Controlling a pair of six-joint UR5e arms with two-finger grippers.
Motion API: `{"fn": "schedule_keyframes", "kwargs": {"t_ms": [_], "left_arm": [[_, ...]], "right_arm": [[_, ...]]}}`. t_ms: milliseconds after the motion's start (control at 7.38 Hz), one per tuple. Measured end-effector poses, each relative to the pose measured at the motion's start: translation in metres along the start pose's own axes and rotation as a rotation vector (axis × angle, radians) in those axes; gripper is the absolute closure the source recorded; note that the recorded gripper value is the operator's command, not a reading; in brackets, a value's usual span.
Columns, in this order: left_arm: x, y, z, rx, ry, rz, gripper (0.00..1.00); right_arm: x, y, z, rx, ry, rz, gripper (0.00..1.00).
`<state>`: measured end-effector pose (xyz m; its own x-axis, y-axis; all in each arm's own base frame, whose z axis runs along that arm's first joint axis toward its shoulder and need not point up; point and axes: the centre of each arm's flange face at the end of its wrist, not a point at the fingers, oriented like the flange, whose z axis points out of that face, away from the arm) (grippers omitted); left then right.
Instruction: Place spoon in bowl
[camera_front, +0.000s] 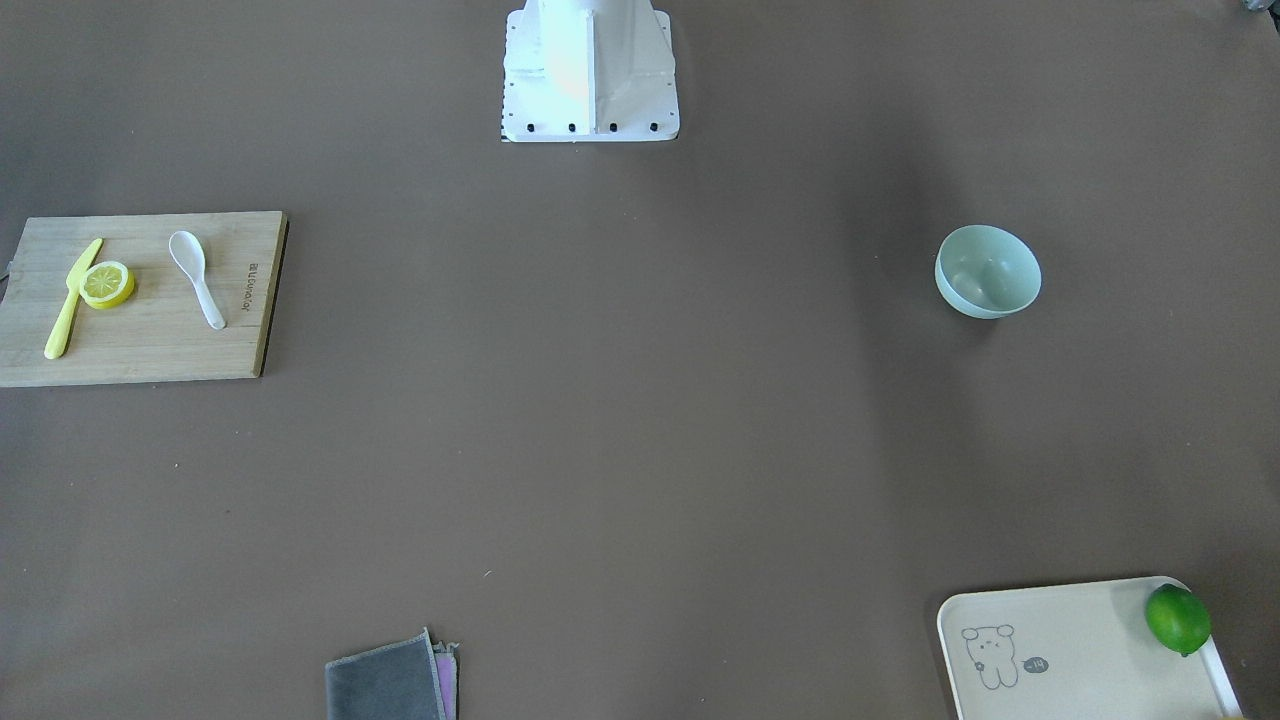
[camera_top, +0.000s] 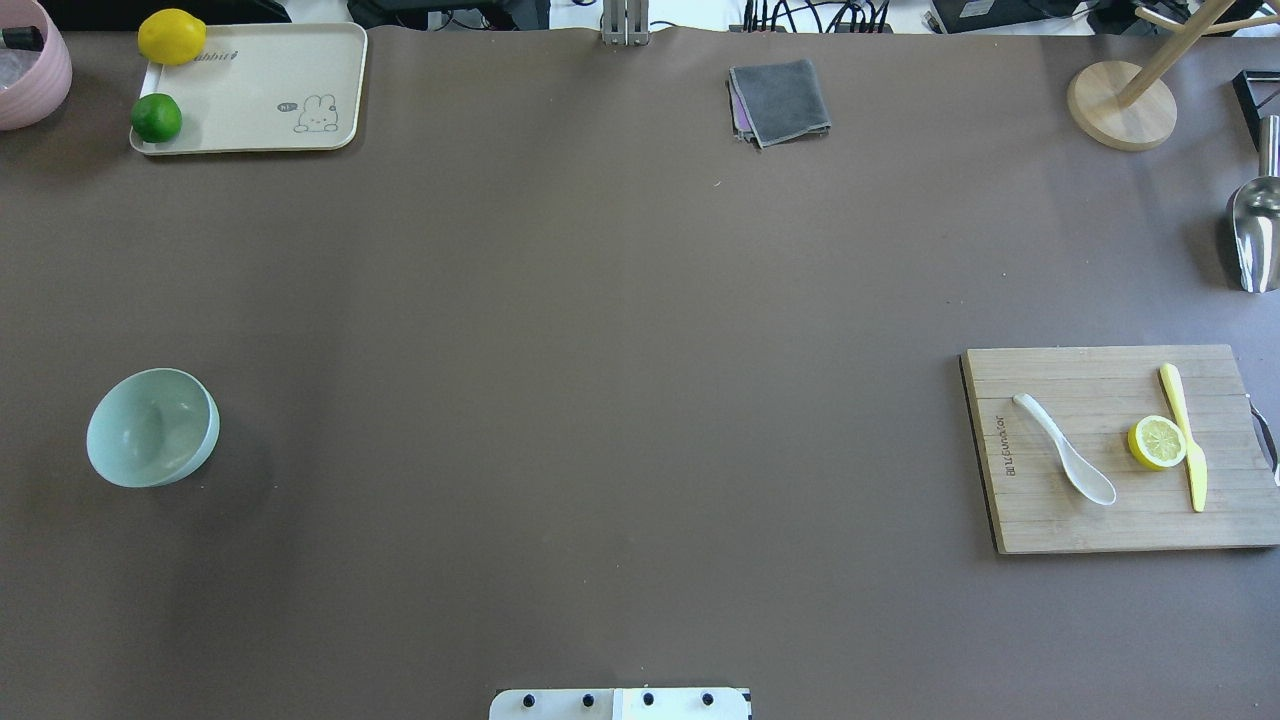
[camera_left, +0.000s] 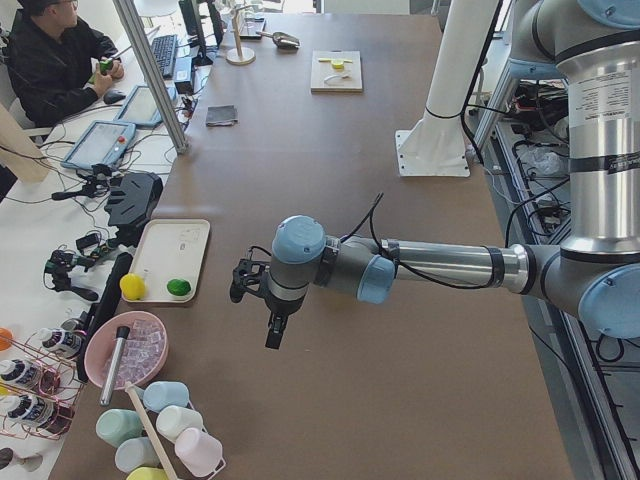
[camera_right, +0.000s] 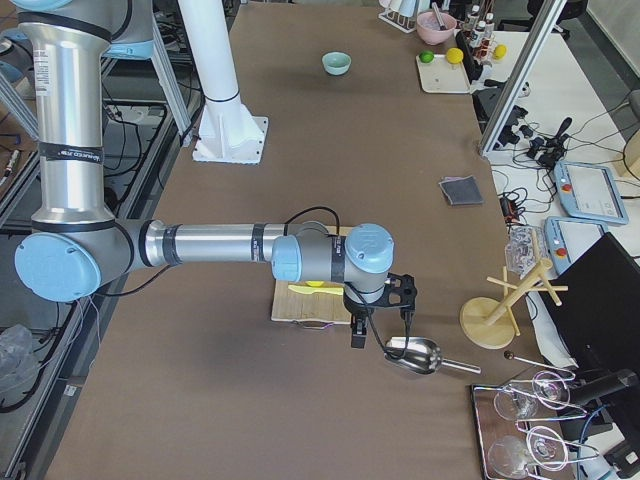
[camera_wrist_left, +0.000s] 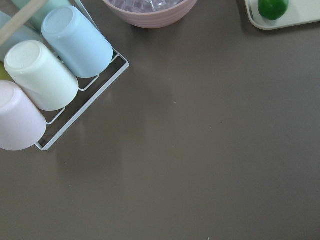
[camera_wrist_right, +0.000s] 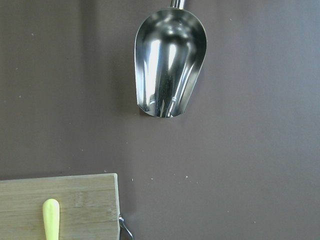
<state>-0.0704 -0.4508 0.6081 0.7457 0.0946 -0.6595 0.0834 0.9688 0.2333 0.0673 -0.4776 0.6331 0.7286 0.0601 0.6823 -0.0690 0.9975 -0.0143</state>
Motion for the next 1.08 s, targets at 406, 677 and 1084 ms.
{"fn": "schedule_keyframes", "kwargs": {"t_ms": [406, 677, 1084], "left_arm": [[-0.0004, 0.0015, 0.0011, -0.005, 0.006, -0.004, 0.02], [-0.0019, 0.0020, 0.0024, -0.007, 0.004, -0.006, 0.02], [-0.0022, 0.0021, 0.0026, -0.007, 0.004, -0.006, 0.02]], "right_arm": [[-0.0001, 0.0002, -0.0001, 0.001, -0.001, 0.000, 0.00], [0.0001, 0.0006, 0.0001, 0.000, -0.002, 0.001, 0.00], [-0.0003, 0.0003, 0.0000, 0.001, -0.004, 0.001, 0.00]]}}
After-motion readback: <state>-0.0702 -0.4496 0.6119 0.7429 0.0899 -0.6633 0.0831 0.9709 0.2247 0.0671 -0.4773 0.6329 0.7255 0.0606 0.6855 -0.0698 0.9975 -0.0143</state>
